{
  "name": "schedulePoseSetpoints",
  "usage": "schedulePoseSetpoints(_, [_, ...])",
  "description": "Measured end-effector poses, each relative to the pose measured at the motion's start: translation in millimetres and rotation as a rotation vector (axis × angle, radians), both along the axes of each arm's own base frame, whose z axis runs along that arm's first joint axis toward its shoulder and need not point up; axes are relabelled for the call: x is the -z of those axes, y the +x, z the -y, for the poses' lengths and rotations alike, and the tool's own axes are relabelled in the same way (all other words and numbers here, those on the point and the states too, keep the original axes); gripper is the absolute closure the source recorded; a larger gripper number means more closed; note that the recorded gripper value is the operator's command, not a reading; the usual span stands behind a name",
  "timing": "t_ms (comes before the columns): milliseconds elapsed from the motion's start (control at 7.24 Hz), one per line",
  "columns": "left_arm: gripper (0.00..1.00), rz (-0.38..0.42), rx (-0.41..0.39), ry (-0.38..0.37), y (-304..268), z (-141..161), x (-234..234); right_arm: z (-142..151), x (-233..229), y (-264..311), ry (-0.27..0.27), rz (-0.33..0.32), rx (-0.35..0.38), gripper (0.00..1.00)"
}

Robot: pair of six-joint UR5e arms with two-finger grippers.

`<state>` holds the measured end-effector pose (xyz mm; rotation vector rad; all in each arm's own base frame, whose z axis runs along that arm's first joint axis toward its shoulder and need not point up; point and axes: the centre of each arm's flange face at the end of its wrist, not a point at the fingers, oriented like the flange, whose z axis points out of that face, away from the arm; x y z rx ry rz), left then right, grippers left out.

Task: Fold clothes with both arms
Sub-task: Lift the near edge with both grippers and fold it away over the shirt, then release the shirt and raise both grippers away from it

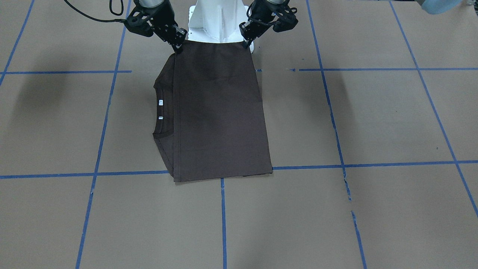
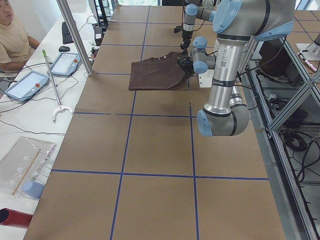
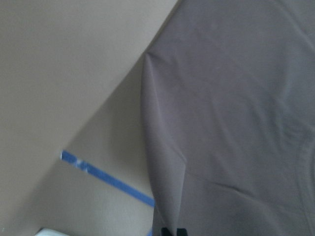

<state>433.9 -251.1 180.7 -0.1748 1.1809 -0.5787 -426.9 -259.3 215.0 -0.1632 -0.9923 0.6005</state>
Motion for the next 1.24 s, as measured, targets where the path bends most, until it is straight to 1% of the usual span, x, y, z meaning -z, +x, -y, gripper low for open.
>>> schedulePoseSetpoints(138, [1.00,0.025,0.038,0.046,-12,35,-1,45,7,1,-0.006,-0.004,-0.038,1.00])
schedulePoseSetpoints(414, [1.00,0.083,0.101,0.099,-10,113,0,142,14,3,-0.019,-0.026,-0.077,1.00])
schedulePoseSetpoints(690, [1.00,0.131,0.147,0.142,0,178,-16,225,18,-31,-0.023,-0.069,-0.099,1.00])
schedulePoseSetpoints(828, [0.79,0.147,0.169,0.160,12,212,-29,268,7,-45,-0.022,-0.068,-0.105,0.26])
schedulePoseSetpoints(966, [0.05,0.178,0.185,0.185,27,253,-42,312,-12,-60,-0.009,-0.064,-0.096,0.00])
schedulePoseSetpoints(1104, [0.00,0.231,0.192,0.235,40,297,-61,355,-30,-76,0.014,-0.072,-0.083,0.00])
schedulePoseSetpoints(1242, [0.00,0.286,0.202,0.313,45,338,-86,397,-45,-82,0.055,-0.085,-0.072,0.00])
